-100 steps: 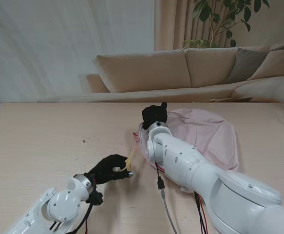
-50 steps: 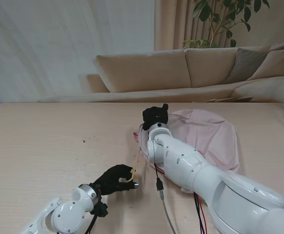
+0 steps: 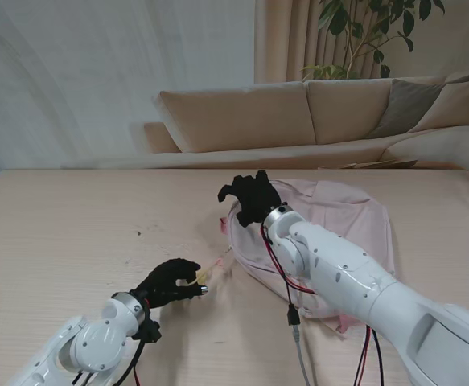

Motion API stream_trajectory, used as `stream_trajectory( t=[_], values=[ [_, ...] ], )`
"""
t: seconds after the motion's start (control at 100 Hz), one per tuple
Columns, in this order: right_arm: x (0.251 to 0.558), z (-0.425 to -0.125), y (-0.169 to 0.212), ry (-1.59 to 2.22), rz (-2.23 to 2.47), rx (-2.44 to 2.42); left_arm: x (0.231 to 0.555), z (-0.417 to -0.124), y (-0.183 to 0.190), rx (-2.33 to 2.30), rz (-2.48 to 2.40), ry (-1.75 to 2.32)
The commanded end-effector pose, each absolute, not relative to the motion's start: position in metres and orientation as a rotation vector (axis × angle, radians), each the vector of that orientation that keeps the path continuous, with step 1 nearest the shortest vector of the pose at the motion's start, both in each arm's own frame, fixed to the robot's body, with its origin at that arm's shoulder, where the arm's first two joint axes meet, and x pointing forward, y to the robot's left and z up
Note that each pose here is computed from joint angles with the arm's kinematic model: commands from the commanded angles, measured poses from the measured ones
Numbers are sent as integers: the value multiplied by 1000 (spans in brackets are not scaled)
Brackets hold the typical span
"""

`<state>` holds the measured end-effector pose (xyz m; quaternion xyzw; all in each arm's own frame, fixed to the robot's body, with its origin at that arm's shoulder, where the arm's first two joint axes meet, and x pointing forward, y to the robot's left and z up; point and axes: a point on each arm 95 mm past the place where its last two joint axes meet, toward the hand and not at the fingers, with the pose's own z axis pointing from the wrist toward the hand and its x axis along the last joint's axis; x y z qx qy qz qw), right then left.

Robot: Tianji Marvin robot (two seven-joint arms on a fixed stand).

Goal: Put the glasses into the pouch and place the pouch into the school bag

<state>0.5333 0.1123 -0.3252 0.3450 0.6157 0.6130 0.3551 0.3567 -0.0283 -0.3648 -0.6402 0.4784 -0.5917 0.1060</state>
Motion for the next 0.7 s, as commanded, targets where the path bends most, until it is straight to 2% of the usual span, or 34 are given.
stream_trajectory(
  t=[0.0,0.21,0.69],
  values=[
    [533,-323,102,1661,1544,856,354,-365,-29,-1890,-1741,1418],
    [529,-322,100,1904,1537,706,353,-364,-25,-1879,-1729,1420],
    [532,-344,109,2133,1419,536,356,-364,-26,-1863,-1724,1454]
  ],
)
